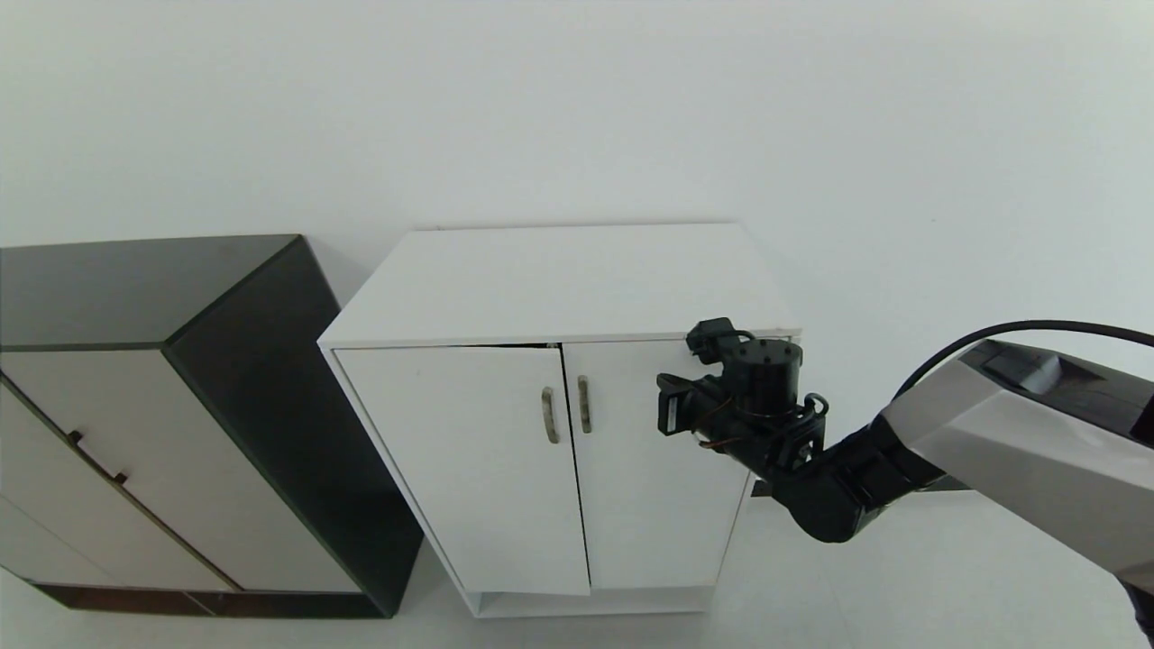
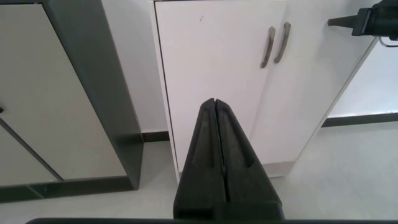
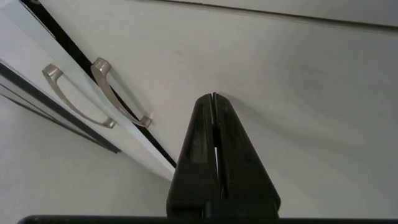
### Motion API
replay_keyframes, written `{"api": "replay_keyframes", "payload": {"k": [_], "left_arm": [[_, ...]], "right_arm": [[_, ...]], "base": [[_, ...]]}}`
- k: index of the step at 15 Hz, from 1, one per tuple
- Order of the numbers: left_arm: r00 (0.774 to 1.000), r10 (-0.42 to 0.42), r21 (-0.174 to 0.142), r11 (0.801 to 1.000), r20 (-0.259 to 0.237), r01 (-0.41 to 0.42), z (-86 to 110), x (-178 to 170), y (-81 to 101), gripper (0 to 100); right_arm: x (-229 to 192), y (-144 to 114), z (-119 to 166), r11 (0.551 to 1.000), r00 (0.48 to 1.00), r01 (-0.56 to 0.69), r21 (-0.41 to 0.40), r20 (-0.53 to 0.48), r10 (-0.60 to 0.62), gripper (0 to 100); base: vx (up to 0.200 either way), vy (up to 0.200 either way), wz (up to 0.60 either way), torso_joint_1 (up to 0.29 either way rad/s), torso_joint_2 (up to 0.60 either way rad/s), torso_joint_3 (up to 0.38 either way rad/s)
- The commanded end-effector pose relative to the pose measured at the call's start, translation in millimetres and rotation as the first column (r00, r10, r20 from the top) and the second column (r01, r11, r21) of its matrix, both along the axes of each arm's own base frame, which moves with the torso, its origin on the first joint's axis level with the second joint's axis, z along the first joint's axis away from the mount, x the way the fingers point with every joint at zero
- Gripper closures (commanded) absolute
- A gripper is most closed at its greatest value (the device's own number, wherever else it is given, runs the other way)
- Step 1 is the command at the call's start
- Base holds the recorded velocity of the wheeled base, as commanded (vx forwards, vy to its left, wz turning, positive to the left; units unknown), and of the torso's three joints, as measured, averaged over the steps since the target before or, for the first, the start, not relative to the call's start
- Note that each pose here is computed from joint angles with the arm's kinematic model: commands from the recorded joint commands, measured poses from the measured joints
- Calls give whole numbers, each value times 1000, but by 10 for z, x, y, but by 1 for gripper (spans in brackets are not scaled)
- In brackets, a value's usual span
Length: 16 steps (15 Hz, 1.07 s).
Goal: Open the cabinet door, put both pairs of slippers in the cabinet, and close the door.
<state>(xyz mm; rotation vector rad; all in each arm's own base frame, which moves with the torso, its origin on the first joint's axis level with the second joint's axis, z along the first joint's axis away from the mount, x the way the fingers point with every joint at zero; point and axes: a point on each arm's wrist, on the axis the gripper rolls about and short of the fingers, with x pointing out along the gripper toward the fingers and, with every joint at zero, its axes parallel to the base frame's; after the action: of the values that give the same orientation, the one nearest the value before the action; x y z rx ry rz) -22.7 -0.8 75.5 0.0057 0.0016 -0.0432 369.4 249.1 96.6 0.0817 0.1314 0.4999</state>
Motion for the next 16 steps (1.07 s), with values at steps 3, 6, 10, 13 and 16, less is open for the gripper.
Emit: {"api": "replay_keyframes", "payload": {"k": [3,6,10,13,16], "left_arm": [[1000,0,0,1000,-1,0,0,1,0,100],[1000,0,0,1000,-3,0,-1,1,0,100],[1000,0,0,1000,-1,0,0,1,0,100],[1000,0,0,1000,-1,0,0,1,0,100],[1000,0,0,1000,-1,0,0,1,0,100]], "right_arm": [[-5,7,-10,1000,1000,-2,0,-1,2,100],[-144,109,32,999,999,-42,7,5,42,100],[-501,361,165,985,985,-171,25,17,170,100],[-639,483,210,977,977,-213,30,25,212,100],[-634,515,233,975,976,-218,35,36,217,100]], "base": [[0,0,0,0,0,0],[0,0,0,0,0,0],[0,50,0,2,2,-1],[0,200,0,-6,-1,5],[0,0,0,0,0,0]]}}
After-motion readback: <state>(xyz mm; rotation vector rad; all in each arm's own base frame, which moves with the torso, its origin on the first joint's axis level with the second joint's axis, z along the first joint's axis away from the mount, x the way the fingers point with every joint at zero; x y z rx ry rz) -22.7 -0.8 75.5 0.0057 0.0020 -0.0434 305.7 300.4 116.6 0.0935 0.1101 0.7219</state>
